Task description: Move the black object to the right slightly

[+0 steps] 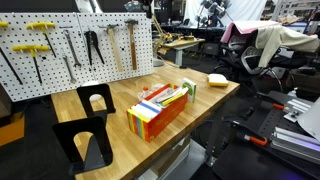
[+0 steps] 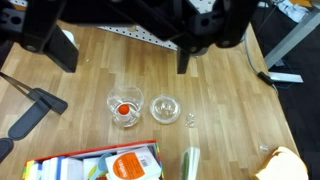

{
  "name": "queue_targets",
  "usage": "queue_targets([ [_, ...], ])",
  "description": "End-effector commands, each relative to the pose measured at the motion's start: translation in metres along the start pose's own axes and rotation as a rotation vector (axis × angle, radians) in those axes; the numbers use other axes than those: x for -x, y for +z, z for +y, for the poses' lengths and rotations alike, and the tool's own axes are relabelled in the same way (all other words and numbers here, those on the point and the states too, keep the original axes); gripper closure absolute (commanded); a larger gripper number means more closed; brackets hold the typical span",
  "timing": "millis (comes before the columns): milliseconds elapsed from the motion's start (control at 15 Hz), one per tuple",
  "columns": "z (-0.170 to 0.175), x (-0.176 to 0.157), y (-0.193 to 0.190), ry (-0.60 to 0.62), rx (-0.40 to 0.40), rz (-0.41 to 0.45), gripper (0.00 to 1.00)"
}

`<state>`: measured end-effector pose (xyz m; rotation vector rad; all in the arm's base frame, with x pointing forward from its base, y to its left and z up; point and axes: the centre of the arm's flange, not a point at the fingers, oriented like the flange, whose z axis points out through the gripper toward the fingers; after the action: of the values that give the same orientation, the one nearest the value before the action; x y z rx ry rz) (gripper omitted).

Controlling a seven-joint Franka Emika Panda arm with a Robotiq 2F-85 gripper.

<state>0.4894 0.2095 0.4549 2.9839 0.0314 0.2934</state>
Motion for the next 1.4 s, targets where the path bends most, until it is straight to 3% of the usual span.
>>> queue_targets([
  [0, -0.031, -0.023, 0.009, -0.094, -0.002, 0.014, 0.00],
  [67, -0.038, -0.024, 0.010, -0.119, -0.012, 0.023, 0.00],
  [133, -0.031, -0.010, 0.011, -0.070, -0.010, 0.005, 0.00],
  [867, -0.037, -0.015, 0.016, -0.082, -0.011, 0.006, 0.00],
  [1333, -0.119, -0.057, 0.045, -0.346, -0.126, 0.047, 0.00],
])
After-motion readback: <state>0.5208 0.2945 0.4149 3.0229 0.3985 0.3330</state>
